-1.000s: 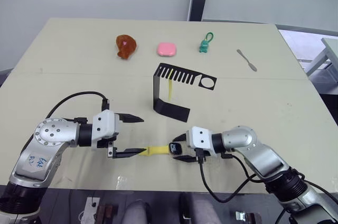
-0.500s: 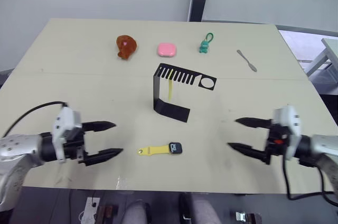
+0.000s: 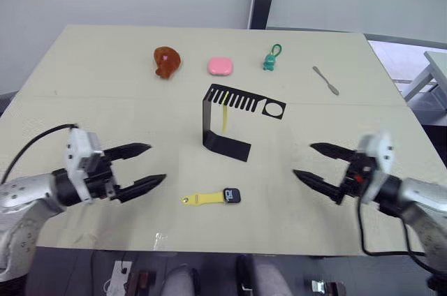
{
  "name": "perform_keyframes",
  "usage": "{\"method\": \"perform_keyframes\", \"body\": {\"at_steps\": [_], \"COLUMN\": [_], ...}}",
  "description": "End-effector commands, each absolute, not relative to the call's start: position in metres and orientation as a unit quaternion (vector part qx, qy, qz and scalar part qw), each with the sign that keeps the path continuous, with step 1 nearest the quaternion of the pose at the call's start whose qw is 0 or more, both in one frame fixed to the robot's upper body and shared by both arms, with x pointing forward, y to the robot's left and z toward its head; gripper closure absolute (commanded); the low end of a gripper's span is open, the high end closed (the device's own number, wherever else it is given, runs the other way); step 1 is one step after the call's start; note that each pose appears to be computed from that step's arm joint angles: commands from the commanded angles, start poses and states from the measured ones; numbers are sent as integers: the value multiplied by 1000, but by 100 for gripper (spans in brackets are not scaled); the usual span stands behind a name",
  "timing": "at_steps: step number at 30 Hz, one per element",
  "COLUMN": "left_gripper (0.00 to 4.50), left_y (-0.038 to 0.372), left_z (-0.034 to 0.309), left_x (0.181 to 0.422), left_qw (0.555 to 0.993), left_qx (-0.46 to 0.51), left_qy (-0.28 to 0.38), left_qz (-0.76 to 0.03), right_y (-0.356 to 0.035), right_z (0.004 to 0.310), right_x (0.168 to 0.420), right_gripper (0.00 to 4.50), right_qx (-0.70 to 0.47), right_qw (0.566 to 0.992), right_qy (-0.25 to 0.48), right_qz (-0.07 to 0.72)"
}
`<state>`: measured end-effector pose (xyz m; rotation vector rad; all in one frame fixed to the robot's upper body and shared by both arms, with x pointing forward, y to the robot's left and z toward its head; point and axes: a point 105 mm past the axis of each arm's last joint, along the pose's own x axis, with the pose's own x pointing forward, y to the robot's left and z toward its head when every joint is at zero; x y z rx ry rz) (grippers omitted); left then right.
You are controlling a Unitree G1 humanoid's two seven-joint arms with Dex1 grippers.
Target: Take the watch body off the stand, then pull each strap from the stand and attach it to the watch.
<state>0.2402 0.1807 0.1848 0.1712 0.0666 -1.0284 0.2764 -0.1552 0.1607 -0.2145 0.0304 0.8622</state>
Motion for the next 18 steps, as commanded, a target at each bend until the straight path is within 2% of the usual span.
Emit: {"method": "perform_keyframes", "body": {"at_steps": [1, 4, 5, 6, 11, 12, 18], "left_gripper": [0, 0, 0, 0, 0, 0, 0], "left_y": [170, 158, 156, 153, 144, 143, 132], "left_z": [191, 193, 195, 196, 198, 198, 204], "left_x": [243, 246, 246, 246, 246, 246, 246], "left_qw": [863, 857, 857, 856, 857, 857, 858], "left_qx": [89, 88, 85, 82, 80, 80, 79], "left_qy": [11, 1, -5, -11, -21, -23, -35], "left_qz": [-498, -508, -509, -510, -508, -508, -506], "right_y": [-125, -96, -87, -81, -66, -64, -61], "right_z": [155, 148, 145, 143, 136, 135, 116], "right_x": [289, 294, 301, 307, 325, 329, 343], "right_gripper": [2, 82, 121, 185, 421, 445, 445], "right_qx": [-99, -69, -68, -68, -60, -57, -82], "right_qw": [899, 881, 880, 881, 882, 884, 890], "right_qy": [-7, -9, -8, -7, 0, 1, 40], "right_qz": [427, 467, 470, 468, 467, 463, 447]}}
